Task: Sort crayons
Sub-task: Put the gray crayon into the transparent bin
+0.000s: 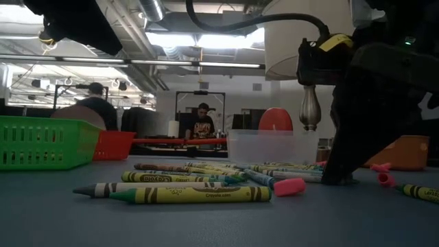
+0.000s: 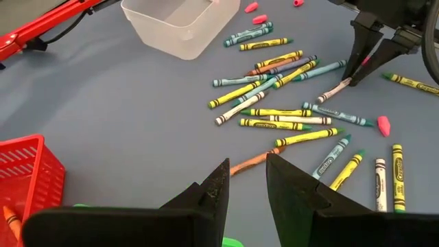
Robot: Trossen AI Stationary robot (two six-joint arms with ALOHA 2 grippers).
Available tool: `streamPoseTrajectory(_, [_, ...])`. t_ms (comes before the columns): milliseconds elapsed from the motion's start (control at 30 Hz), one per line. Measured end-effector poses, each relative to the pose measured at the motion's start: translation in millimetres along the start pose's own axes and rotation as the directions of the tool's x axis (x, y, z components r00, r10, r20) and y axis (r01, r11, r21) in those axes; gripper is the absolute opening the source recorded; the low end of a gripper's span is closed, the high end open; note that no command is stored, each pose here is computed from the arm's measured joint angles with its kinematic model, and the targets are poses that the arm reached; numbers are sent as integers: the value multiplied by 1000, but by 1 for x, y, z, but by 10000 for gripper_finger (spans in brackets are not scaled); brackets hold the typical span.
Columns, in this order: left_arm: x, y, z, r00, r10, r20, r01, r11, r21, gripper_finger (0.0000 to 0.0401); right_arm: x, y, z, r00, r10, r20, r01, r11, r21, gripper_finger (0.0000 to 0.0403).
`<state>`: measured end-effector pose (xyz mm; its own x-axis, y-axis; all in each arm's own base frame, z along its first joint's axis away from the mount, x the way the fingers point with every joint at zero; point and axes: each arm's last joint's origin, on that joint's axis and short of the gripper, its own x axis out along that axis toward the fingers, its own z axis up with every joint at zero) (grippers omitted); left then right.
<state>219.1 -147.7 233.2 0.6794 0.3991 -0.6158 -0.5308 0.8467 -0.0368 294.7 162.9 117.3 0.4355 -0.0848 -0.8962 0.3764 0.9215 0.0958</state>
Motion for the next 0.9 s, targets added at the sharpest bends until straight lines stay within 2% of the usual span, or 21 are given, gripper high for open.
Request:
streamPoseTrajectory(100, [0,0,0,1000,0,0,0,1000,0,80,-2,3,4,1000,7,7,-7,1000,-2,32])
streamPoseTrajectory(267, [0,0,0,1000,-1,-1,1,1000,1,80,-10,8,12,1000,8,9,-8,997,-73,12])
streamPoseTrajectory(467, [0,0,0,1000,-1,-1,1,1000,1,80,-31,3,29,998,-15,63,20,997,-79,11])
streamPoseTrajectory(667, [0,0,0,1000,-1,-1,1,999,46,80,-54,-14,49,993,-8,115,24,990,-138,13])
streamPoseTrajectory(900, [6,3,5,1000,22,1,-22,991,133,80,-74,-55,84,974,-100,204,142,969,-203,17])
